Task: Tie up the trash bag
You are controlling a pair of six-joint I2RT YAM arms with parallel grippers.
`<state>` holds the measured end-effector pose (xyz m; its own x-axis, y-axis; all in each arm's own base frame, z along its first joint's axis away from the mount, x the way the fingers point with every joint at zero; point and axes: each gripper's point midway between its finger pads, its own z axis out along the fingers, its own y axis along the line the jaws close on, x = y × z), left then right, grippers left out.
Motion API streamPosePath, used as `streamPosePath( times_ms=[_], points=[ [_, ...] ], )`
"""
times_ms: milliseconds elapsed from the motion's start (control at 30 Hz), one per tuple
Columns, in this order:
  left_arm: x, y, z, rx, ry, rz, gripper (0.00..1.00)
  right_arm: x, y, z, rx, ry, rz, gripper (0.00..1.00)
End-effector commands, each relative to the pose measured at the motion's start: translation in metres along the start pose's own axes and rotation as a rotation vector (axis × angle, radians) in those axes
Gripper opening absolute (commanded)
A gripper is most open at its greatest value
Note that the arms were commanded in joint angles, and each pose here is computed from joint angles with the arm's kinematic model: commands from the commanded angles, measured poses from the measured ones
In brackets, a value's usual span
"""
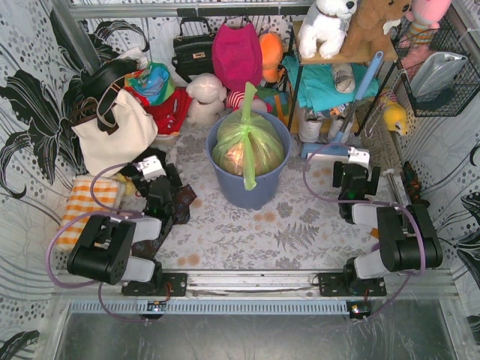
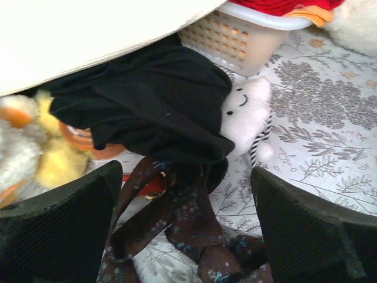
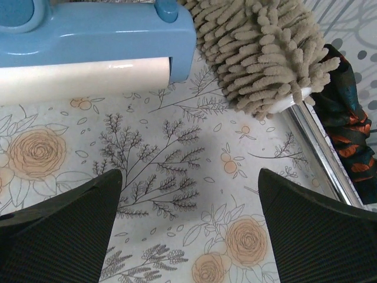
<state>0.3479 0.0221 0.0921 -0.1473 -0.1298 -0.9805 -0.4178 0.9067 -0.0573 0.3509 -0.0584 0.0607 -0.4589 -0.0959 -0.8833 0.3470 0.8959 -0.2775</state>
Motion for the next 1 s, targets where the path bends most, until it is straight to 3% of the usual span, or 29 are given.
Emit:
streamPosePath(
  times_ms=[0,133,233,600,967],
  points=[
    [-0.031,-0.023,0.006,0.126,-0.161,-0.03,0.98,-0.022,0.0,0.004,-0.015,-0.123,0.047,0.97],
    [-0.028,-0.028,0.003,0.197,-0.144,-0.047,0.98,-0.023,0.015,-0.006,-0.13,-0.158,0.058,0.97],
    [-0.025,-0.032,-0.004,0.266,-0.164,-0.047,0.98,-0.032,0.038,-0.019,-0.281,-0.259,0.098,0.97],
    [-0.019,-0.031,0.003,0.285,-0.136,-0.049,0.98,-0.025,0.043,-0.024,-0.324,-0.36,0.094,0.97],
    [-0.018,-0.032,0.004,0.29,-0.132,-0.048,0.98,-0.02,0.042,-0.018,-0.308,-0.312,0.108,0.97]
  ],
)
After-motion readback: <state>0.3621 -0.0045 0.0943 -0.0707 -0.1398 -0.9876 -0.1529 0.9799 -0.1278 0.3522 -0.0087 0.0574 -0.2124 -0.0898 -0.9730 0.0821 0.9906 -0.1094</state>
